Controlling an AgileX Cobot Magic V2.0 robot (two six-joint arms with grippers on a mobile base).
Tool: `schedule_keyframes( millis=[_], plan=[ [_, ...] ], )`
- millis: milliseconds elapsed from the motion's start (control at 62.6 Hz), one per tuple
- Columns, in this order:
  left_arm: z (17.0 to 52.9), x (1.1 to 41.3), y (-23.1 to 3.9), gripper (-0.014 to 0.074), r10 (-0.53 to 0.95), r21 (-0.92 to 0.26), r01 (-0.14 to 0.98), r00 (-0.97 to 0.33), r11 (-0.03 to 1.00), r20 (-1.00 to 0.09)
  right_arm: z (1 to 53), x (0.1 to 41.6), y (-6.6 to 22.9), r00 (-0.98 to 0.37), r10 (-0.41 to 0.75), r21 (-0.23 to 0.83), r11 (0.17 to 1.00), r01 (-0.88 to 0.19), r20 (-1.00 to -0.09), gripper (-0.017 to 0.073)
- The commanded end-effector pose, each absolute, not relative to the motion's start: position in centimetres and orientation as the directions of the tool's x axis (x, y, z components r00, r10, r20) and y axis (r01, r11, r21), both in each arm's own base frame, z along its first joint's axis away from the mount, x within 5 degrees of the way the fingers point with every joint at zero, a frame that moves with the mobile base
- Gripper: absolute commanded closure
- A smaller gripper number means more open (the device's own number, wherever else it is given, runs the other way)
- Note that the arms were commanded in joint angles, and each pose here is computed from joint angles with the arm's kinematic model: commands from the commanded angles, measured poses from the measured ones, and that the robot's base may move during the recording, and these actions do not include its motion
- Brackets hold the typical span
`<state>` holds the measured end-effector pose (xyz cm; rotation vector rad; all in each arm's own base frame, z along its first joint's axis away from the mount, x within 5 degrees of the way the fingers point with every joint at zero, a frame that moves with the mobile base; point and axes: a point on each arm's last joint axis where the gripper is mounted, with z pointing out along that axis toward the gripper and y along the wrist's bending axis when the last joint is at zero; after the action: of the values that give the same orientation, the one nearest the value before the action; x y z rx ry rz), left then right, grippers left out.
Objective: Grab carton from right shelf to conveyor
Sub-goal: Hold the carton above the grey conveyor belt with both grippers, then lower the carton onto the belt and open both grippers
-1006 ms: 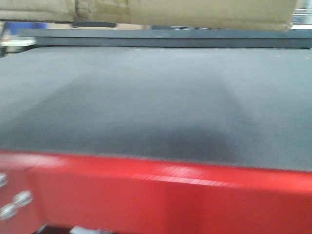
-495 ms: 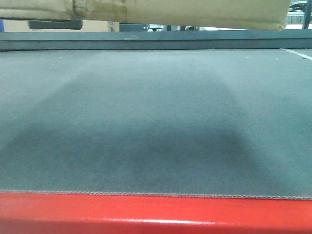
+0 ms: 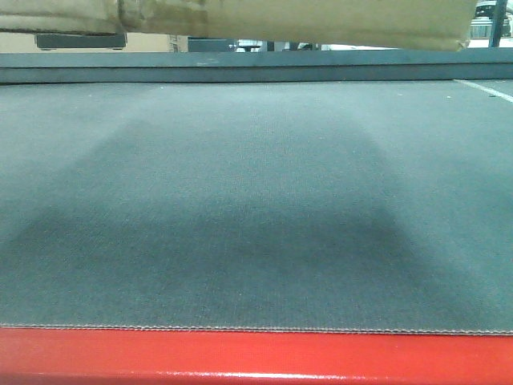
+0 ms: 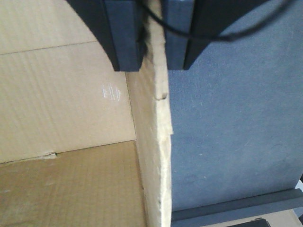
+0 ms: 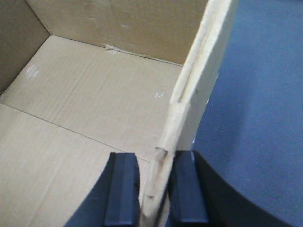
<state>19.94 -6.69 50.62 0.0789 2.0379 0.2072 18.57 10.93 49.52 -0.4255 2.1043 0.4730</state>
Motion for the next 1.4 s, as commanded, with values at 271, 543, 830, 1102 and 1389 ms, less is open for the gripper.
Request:
schedule_keyframes(
  millis=[271,543,830,1102,1389],
  plan=[
    [51.8,19.6,-4.8,0.0599,0.209,0.296,-0.162,-0.408,0.941,-0.889,50.0,17.8,10.3,-0.507,-0.148,0.130,0.872,-0.473,-0.849,0.0628],
    [51.8,19.6,-4.8,0.0599,0.209,0.296,-0.162,-0.408,0.941,-0.889,50.0,17.8,10.3,-0.507,-0.148,0.130,0.872,-0.473,-0.849,0.0628],
    [51.8,19.6,-4.8,0.0599,0.209,0.296,-0.162,-0.408,0.941,-0.889,50.4,18.0,10.4,-0.463,-0.120,0.132,0.870,-0.476,-0.878,0.0628],
    [51.7,19.6,-4.9,0.0599,0.203,0.287,-0.152,-0.412,0.946,-0.888,51.3,18.4,10.6,-0.381,-0.063,0.141,0.863,-0.485,-0.922,0.0628],
    [50.3,21.7,-8.2,0.0599,0.066,0.030,0.089,-0.434,0.996,-0.898,50.3,20.5,10.5,-0.400,-0.107,0.085,0.898,-0.432,-0.910,0.0628]
  ],
)
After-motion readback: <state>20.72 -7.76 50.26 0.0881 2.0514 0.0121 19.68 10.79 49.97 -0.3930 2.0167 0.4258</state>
